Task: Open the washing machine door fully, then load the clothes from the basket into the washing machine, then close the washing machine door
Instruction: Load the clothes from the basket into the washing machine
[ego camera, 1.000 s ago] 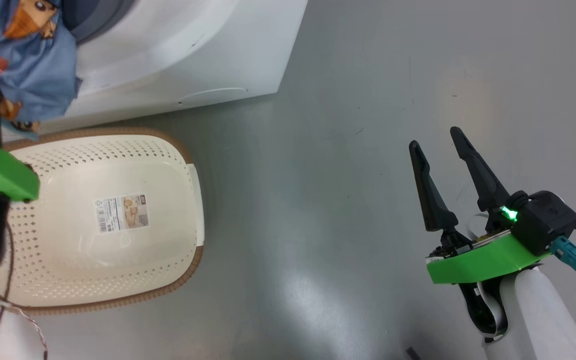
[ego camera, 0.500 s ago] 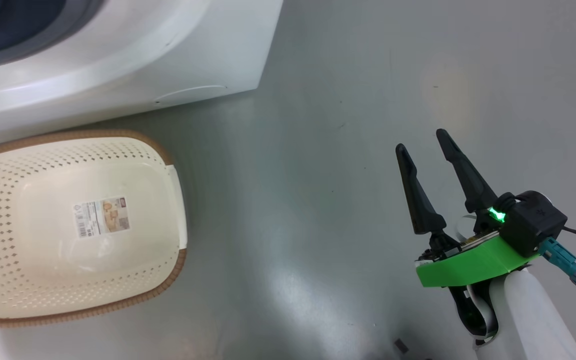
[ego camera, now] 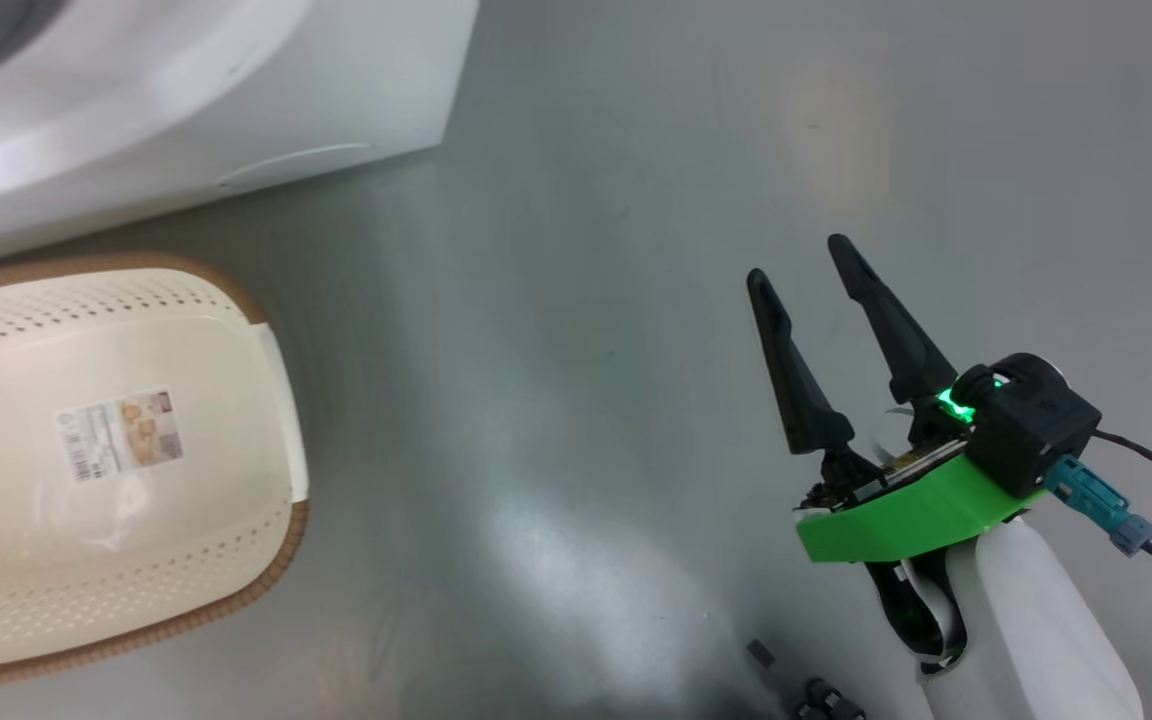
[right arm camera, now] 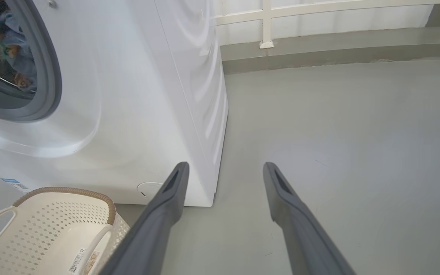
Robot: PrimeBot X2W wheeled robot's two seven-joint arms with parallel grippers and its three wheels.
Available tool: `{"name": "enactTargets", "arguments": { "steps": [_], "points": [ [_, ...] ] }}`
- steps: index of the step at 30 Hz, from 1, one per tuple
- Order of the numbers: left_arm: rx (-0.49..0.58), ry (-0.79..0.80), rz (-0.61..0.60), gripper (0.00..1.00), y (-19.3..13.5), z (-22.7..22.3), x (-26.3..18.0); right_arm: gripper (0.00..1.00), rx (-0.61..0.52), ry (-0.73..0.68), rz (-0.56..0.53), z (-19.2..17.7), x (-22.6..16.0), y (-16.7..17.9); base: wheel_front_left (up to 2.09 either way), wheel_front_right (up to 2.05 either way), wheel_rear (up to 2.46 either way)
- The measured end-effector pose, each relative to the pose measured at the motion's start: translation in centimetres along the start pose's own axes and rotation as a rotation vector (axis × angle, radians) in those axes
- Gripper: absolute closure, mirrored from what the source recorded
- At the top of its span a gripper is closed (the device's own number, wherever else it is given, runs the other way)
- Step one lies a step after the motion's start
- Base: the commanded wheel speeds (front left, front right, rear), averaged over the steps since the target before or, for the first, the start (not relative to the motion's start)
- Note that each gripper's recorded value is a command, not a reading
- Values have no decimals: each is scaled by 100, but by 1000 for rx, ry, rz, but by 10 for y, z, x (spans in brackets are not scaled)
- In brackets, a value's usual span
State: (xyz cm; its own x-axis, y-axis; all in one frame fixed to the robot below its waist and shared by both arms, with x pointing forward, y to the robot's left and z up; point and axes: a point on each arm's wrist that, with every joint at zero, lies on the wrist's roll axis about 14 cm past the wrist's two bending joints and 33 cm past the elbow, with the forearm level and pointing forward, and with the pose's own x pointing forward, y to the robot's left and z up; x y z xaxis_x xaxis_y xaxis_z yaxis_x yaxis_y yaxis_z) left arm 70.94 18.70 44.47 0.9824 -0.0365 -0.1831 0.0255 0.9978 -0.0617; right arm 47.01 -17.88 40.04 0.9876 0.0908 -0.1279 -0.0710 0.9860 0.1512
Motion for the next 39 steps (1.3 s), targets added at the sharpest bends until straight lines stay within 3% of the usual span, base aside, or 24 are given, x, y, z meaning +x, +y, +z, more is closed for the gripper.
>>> {"name": "enactTargets", "arguments": {
  "steps": [9,21,22,24,39],
  "points": [
    [25,-182,74,100,8,15,43,0,7,26,-33,-9,1,-13,0,0,0],
    [32,-38,52,100,0,-45,63,0,10,63,-50,-23,0,-18,0,0,0],
    [32,-32,54,91,1,-46,63,0,11,63,-49,-23,0,-18,0,0,0],
    [32,-33,62,0,3,-45,63,0,13,63,-47,-24,0,-17,0,0,0],
    [55,-74,1,0,-12,-25,44,0,19,15,-25,-9,7,-9,0,0,0]
  ]
}}
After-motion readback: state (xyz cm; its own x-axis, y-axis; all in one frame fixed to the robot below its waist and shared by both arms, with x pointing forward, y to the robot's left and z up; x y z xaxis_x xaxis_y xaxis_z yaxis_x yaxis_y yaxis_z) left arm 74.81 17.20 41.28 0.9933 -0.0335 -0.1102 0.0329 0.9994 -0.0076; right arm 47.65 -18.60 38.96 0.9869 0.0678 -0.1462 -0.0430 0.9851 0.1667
